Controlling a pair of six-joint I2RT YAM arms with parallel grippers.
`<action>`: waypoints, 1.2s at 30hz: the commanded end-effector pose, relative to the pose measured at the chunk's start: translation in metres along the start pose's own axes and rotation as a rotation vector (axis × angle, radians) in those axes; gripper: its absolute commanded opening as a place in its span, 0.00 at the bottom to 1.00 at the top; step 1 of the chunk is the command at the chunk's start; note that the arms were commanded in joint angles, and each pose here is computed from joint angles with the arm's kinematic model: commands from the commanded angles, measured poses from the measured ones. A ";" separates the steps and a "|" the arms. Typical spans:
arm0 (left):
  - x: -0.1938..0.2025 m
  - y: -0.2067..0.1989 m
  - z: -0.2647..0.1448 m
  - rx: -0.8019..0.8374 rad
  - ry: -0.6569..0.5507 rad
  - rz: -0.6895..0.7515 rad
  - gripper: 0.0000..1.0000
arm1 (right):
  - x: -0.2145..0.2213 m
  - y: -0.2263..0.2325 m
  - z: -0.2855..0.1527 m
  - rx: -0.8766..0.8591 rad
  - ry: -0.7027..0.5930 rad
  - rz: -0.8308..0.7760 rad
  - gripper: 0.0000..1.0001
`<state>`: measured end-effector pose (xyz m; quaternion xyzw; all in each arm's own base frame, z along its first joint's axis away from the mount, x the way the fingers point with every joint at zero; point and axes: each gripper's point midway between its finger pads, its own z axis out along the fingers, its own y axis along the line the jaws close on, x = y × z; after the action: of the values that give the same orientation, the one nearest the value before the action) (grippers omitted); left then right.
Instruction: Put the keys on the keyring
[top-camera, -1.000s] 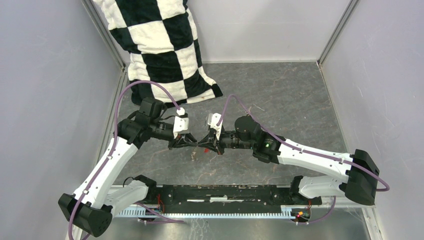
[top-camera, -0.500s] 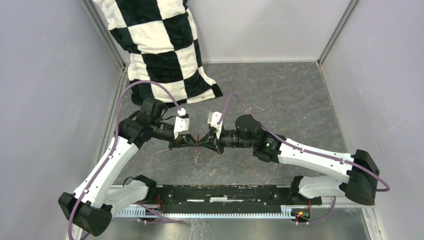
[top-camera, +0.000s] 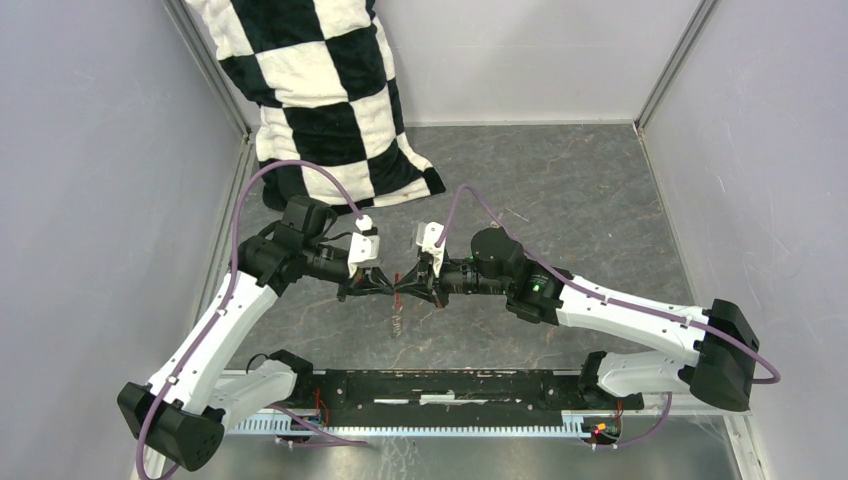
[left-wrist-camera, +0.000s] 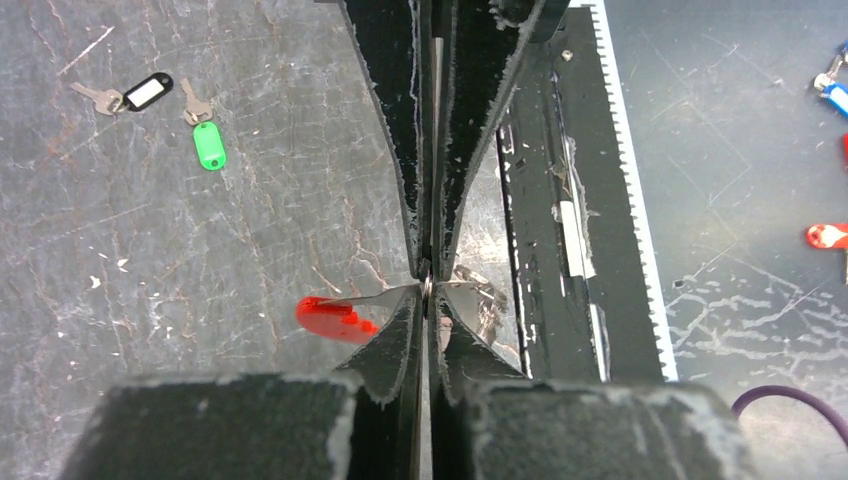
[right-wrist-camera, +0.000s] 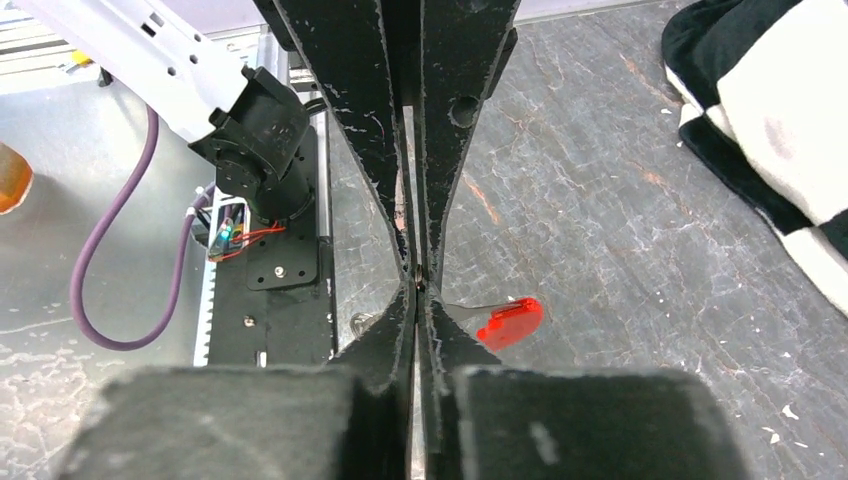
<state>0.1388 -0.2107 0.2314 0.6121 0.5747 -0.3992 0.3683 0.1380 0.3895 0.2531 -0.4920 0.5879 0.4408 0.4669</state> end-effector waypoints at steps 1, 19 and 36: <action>-0.028 -0.001 -0.001 0.015 -0.084 -0.007 0.02 | -0.050 0.010 -0.001 -0.047 -0.125 -0.038 0.10; -0.114 -0.025 -0.025 0.089 -0.325 0.430 0.02 | -0.097 0.019 -0.096 0.005 -0.403 -0.262 0.60; -0.144 -0.015 -0.027 0.061 -0.345 0.688 0.02 | -0.129 0.024 -0.092 -0.027 -0.473 -0.423 0.42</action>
<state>0.1217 -0.2394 0.3594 0.6902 0.3037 -0.3888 0.5294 0.1154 0.3253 0.3605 -0.5003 0.3904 0.4536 0.6258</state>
